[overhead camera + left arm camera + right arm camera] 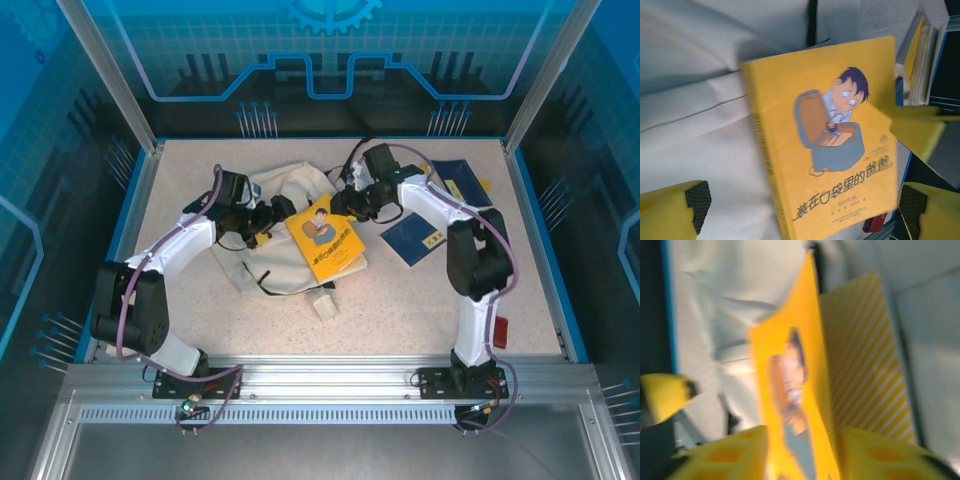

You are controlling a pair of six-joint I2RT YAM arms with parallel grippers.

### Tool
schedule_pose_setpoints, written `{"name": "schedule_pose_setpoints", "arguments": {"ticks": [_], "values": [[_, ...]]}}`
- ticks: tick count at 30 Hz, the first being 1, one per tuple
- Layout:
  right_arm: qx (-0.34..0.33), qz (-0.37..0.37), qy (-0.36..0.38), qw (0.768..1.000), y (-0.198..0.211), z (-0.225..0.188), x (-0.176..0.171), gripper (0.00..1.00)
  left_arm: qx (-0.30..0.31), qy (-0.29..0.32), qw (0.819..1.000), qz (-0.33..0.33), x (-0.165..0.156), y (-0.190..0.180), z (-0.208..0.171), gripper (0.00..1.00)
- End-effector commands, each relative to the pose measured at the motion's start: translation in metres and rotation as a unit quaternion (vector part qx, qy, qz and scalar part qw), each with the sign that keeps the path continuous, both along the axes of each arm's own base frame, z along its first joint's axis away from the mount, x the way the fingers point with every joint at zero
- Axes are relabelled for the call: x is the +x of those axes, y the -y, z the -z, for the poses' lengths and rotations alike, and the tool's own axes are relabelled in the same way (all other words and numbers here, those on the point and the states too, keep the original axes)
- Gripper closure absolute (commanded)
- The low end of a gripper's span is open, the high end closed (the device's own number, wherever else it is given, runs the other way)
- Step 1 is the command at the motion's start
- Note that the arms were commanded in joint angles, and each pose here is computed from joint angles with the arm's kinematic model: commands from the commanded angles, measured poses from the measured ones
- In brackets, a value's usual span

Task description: Pack the student bag

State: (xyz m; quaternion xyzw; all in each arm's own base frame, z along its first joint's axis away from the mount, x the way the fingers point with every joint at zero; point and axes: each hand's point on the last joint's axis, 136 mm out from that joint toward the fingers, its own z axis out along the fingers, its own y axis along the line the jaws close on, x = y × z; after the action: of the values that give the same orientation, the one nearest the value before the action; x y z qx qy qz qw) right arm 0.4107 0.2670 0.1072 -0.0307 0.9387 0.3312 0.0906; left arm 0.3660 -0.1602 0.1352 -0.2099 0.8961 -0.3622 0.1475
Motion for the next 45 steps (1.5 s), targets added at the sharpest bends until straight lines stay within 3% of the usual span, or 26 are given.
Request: {"name": "schedule_pose_setpoints", "arguments": {"ticks": [1, 3, 7, 17, 21, 28, 32, 37, 45], "values": [[-0.105, 0.007, 0.023, 0.994, 0.029, 0.008, 0.011, 0.29, -0.038, 0.000, 0.999, -0.014, 0.000, 0.011, -0.002, 0.04], [-0.120, 0.000, 0.023, 0.993, 0.032, 0.014, 0.009, 0.24, -0.041, -0.011, 0.999, -0.008, -0.002, 0.019, 0.005, 0.07], [-0.125, -0.013, 0.006, 0.992, 0.031, 0.028, 0.001, 0.25, -0.057, -0.037, 0.998, 0.003, -0.002, 0.039, 0.020, 0.18], [-0.108, -0.024, -0.042, 0.993, 0.026, 0.059, -0.016, 0.46, -0.081, -0.092, 0.992, -0.003, -0.003, 0.063, 0.058, 0.36], [-0.104, -0.023, -0.056, 0.993, 0.024, 0.067, -0.019, 0.52, -0.061, -0.116, 0.991, 0.009, -0.007, 0.069, 0.074, 0.38], [-0.106, -0.023, -0.064, 0.992, 0.025, 0.076, -0.023, 0.53, -0.044, -0.110, 0.993, 0.008, -0.007, 0.065, 0.078, 0.43], [-0.101, -0.026, -0.072, 0.992, 0.023, 0.080, -0.028, 0.56, -0.084, -0.083, 0.993, 0.028, 0.001, 0.078, 0.063, 0.55], [-0.087, -0.028, -0.077, 0.993, 0.017, 0.080, -0.033, 0.58, -0.122, -0.054, 0.990, 0.050, 0.008, 0.090, 0.045, 0.62], [-0.060, -0.028, -0.072, 0.995, 0.011, 0.069, -0.038, 0.59, -0.121, -0.059, 0.989, 0.055, 0.009, 0.093, 0.050, 0.64]]}}
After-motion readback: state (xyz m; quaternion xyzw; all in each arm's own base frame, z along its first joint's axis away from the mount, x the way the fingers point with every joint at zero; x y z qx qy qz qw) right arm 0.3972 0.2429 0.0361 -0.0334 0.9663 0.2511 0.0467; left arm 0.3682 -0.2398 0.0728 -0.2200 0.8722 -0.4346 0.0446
